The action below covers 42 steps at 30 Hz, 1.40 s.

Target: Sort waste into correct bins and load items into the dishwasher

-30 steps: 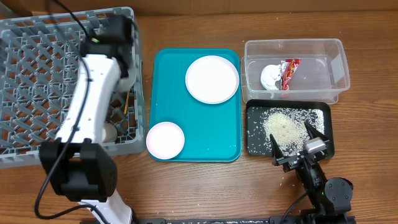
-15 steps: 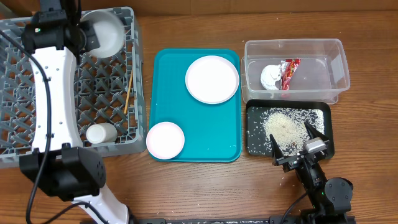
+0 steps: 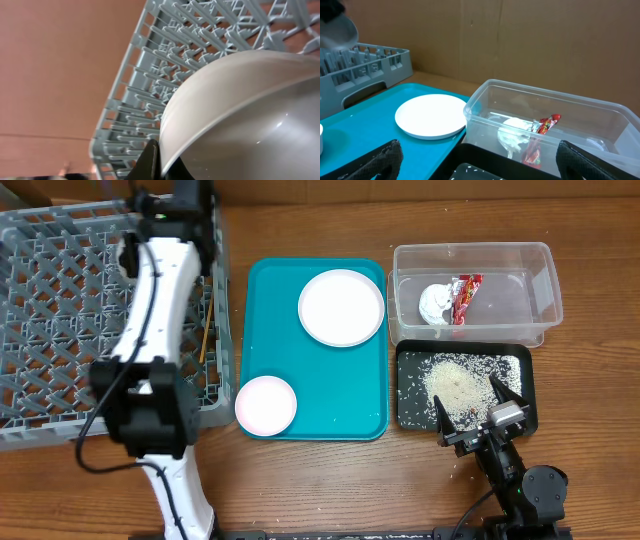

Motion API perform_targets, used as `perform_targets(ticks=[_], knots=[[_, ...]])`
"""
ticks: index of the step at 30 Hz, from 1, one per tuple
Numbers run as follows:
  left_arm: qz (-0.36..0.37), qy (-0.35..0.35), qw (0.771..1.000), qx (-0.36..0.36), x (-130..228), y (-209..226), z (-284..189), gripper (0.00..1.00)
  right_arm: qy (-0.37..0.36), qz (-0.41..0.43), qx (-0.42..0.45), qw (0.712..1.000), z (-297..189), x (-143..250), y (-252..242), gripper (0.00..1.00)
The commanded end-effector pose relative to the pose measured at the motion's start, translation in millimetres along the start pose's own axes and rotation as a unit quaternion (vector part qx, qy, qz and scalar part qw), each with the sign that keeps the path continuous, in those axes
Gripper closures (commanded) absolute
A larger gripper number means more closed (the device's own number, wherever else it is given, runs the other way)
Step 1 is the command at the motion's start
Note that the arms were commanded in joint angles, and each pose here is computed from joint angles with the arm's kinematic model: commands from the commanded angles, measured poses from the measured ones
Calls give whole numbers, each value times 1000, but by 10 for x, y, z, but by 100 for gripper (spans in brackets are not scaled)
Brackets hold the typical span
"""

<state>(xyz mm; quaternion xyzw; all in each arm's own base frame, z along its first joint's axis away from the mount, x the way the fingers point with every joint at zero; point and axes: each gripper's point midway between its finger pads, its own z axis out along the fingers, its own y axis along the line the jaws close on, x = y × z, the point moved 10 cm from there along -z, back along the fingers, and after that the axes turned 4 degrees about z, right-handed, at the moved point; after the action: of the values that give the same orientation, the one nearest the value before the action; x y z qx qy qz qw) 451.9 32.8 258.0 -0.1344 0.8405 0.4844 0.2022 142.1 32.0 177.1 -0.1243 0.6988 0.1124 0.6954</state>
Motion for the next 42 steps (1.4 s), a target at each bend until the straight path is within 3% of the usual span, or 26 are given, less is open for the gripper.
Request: perform_targets(ticks=[1,8,30,42], knots=[[19,-24,995,-98,14,-98,-50,96,-3,1,0,1000,1,19,1,0],[36,-35,993,-109,26,-173,-142,96,-3,1,0,1000,1,17,1,0],[75,-11,996,-53,266,-478,-134,96,-3,1,0,1000,1,17,1,0],[99,-39,983,-148,326,-450,-118,96,-3,1,0,1000,1,19,1,0]])
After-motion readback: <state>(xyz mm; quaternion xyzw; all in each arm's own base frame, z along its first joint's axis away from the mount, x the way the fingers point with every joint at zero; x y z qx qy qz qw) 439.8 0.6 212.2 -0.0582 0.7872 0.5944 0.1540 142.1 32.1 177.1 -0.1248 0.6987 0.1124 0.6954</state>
